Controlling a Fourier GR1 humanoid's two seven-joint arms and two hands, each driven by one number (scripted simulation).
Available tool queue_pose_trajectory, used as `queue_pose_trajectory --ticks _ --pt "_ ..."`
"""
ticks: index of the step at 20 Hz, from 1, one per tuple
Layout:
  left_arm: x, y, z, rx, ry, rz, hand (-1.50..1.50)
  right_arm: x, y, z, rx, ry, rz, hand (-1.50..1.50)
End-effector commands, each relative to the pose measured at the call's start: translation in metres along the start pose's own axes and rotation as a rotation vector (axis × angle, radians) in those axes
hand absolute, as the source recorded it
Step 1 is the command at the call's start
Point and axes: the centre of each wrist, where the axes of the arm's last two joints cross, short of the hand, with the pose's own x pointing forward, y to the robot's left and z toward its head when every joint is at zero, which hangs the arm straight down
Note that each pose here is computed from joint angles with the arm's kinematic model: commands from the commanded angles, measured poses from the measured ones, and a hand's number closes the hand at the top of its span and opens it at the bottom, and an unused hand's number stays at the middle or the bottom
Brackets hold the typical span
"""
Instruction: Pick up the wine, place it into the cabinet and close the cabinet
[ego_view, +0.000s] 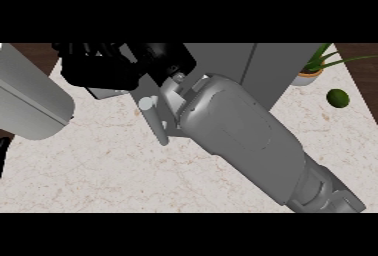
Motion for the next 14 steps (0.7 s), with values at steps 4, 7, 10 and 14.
queue_pose_trajectory --ticks 4,7,10,14 --pt "-0.003 -0.006 -0.008 -0.004 0.006 0.003 -1.50 -0.032 -0.051 -0.017 -0.088 0.045 0.042 1.50" --pt "-0.003 -0.004 -0.002 -0.022 -0.007 0.005 -1.50 -0.045 -0.056 -0.014 -0.108 0.048 0.097 1.50" --pt "-0.008 -0.012 -0.004 -0.023 -0.015 0.028 -1.50 -0.058 -0.059 -0.008 -0.107 0.057 0.136 1.50" --pt "-0.007 -0.005 -0.011 -0.014 0.004 0.015 -1.50 -0.060 -0.052 -0.012 -0.101 0.056 0.155 1.50"
